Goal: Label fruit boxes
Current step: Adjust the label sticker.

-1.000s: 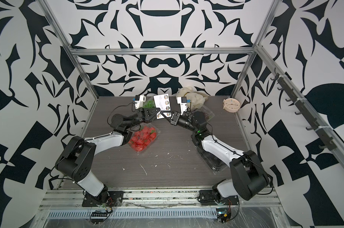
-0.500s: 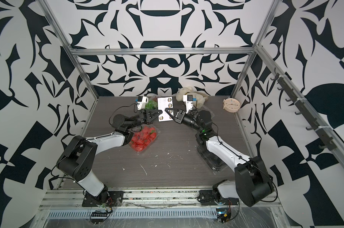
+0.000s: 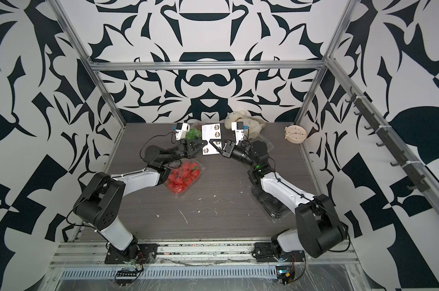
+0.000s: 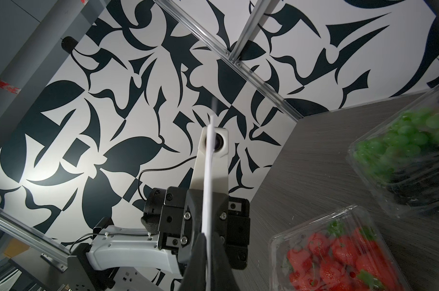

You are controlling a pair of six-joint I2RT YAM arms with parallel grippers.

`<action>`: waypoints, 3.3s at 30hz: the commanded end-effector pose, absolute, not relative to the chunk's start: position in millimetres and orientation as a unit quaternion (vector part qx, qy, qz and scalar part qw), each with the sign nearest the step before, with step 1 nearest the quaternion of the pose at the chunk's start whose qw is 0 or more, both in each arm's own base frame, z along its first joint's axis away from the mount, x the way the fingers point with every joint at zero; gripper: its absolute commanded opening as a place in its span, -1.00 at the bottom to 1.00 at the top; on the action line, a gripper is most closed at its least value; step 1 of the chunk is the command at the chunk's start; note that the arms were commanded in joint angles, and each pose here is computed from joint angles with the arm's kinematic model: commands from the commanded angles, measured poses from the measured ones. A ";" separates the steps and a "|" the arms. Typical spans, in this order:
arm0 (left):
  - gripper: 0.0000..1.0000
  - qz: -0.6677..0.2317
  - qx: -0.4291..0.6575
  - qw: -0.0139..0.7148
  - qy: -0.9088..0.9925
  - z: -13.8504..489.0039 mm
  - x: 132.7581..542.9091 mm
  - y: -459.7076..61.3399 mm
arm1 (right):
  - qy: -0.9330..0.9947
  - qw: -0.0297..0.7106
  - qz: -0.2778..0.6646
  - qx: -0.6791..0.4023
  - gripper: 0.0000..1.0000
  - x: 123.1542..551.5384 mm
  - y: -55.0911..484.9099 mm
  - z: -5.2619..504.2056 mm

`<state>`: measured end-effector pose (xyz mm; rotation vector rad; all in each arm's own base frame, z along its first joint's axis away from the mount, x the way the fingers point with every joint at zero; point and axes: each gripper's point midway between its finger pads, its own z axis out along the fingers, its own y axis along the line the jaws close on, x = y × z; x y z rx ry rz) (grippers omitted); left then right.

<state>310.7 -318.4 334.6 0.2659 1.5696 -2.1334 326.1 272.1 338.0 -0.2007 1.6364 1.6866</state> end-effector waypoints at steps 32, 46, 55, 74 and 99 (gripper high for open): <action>-1.00 -0.780 0.112 0.250 0.563 344.4 310.9 -314.0 | 0.611 0.407 0.671 -0.106 -1.00 317.9 270.9 364.7; -1.00 -0.785 0.135 0.237 0.556 350.7 298.7 -326.3 | 0.604 0.407 0.677 -0.105 -1.00 319.7 271.7 363.9; -1.00 -0.786 0.136 0.232 0.556 349.7 297.2 -330.0 | 0.604 0.408 0.676 -0.103 -1.00 320.7 271.6 362.9; -1.00 -0.787 0.150 0.230 0.552 352.7 292.8 -335.2 | 0.613 0.400 0.674 -0.101 -1.00 321.7 272.9 357.8; -1.00 -0.773 0.116 0.261 0.567 337.4 316.1 -310.6 | 0.688 0.467 0.542 -0.118 -0.44 298.1 245.5 389.8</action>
